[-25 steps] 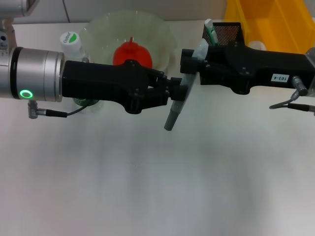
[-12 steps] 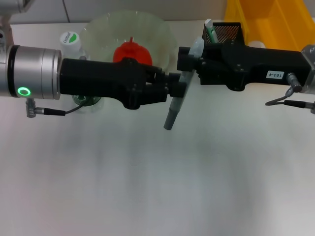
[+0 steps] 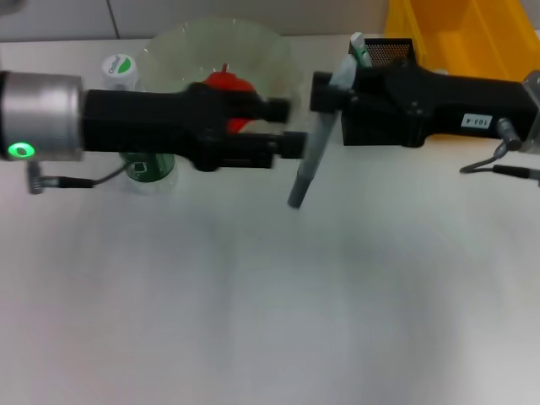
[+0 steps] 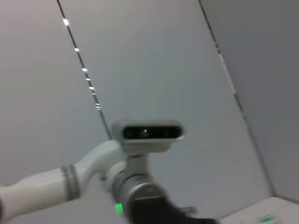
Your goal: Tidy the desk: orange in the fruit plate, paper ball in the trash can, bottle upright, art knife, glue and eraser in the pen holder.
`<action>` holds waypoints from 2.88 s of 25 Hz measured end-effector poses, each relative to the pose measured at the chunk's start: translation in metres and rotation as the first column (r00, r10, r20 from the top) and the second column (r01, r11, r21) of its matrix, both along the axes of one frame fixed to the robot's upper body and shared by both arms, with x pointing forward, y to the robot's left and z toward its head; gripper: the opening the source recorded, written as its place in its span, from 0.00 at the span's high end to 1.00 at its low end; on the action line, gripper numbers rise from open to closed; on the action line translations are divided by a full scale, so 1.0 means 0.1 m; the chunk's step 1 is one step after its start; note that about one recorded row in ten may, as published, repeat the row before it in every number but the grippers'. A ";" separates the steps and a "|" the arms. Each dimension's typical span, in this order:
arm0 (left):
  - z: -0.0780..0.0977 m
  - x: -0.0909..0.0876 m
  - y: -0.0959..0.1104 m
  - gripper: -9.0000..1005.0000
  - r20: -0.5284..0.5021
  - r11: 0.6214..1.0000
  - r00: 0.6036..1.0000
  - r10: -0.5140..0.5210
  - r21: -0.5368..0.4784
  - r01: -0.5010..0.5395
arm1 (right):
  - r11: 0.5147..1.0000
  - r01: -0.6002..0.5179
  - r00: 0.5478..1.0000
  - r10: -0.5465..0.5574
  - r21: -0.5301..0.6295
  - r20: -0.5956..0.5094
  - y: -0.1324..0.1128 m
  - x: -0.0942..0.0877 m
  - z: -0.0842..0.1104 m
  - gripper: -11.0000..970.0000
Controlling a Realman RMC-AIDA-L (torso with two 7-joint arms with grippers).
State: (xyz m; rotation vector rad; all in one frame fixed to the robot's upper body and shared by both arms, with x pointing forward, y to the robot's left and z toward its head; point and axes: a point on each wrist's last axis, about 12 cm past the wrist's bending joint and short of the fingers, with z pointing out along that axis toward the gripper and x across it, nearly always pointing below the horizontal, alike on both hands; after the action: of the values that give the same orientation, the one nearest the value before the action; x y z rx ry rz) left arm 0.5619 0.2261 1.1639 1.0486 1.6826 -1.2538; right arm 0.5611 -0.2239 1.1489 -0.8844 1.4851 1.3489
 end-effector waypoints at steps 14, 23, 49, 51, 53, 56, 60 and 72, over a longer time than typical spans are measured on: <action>-0.45 -0.41 0.65 0.16 0.057 0.972 0.970 0.235 -0.011 -0.235 | 0.900 0.369 0.915 -0.306 -0.234 0.264 -0.23 0.59 0.77 0.84; -0.54 -0.42 0.65 0.16 0.018 0.964 0.964 0.267 -0.011 -0.267 | 0.793 0.469 0.872 -0.349 -0.388 0.342 0.03 0.79 0.68 0.84; -0.64 -0.43 0.64 0.16 -0.019 0.959 0.959 0.282 -0.013 -0.282 | 0.712 0.538 0.843 -0.454 -0.452 0.288 -0.09 0.84 0.21 0.79; -0.64 -0.43 0.64 0.16 -0.014 0.959 0.959 0.282 -0.012 -0.283 | 0.715 0.532 0.847 -0.451 -0.453 0.283 -0.09 0.84 0.20 0.78; -0.65 -0.44 0.64 0.16 -0.006 0.960 0.960 0.281 -0.010 -0.281 | 0.723 0.521 0.854 -0.446 -0.454 0.270 -0.09 0.82 0.20 0.74; -0.65 -0.45 0.65 0.16 0.022 0.964 0.964 0.266 -0.007 -0.266 | 0.750 0.481 0.877 -0.413 -0.454 0.245 -0.12 0.72 0.22 0.63; -0.67 -0.49 0.67 0.16 0.041 0.975 0.974 0.222 0.022 -0.223 | 0.836 0.345 0.938 -0.292 -0.426 0.186 -0.16 0.44 0.24 0.35; -0.71 -0.67 0.72 0.16 0.000 0.993 0.997 0.076 0.090 -0.076 | 0.944 0.045 0.994 -0.011 -0.328 0.105 -0.52 -0.31 -0.31 0.19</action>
State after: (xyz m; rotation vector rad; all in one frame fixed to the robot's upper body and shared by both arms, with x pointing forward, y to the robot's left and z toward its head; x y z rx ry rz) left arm 0.4951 0.2978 1.0926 1.0258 1.7792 -1.1406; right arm 0.5302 -0.2762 1.1180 -1.1208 1.6641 1.0317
